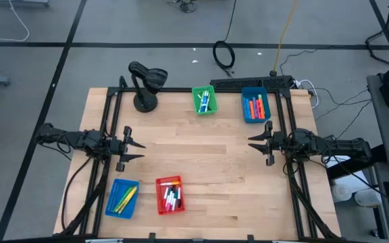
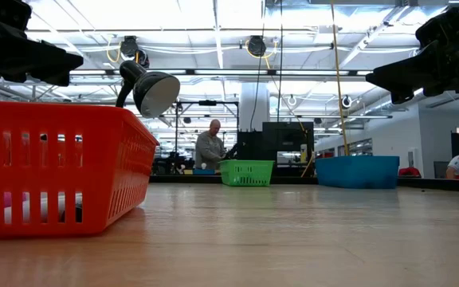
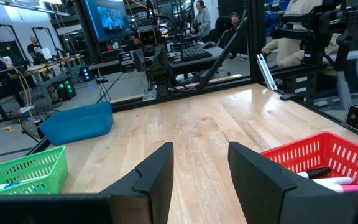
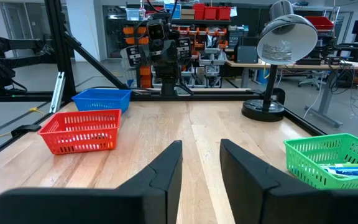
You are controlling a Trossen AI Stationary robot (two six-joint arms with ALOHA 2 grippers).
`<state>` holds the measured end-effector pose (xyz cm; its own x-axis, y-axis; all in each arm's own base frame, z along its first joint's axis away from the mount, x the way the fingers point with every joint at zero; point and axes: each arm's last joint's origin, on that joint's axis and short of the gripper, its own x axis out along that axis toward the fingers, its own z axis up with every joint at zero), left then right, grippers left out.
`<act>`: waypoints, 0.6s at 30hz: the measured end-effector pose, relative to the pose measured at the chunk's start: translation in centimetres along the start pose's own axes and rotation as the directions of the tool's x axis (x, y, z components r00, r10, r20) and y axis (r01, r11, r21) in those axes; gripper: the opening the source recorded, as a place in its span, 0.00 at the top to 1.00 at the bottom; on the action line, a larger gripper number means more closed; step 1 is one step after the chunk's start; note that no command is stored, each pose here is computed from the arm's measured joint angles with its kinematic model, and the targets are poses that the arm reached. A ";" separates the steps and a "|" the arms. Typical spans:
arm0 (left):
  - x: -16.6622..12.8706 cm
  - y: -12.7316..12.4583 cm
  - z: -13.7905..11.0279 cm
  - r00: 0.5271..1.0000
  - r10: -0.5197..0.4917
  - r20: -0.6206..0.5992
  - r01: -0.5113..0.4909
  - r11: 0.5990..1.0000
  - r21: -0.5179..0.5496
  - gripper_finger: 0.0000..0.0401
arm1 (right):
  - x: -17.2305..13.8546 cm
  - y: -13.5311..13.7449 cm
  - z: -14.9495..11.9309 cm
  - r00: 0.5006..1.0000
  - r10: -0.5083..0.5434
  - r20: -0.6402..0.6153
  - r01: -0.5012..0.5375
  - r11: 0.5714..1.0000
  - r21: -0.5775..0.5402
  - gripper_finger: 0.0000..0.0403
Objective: Pick & Place Markers
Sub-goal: Return to Home Position
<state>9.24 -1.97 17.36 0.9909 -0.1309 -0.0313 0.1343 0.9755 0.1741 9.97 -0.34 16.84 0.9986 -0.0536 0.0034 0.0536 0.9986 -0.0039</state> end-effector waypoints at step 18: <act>0.0 0.0 0.0 1.000 0.001 0.000 -0.001 1.000 0.000 0.60 | 0.0 0.0 0.0 1.000 -0.001 0.000 0.001 1.000 0.000 0.76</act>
<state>9.24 -1.97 17.36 0.9910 -0.1304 -0.0309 0.1338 0.9756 0.1740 9.97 -0.34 16.84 0.9985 -0.0541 0.0035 0.0541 0.9985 -0.0039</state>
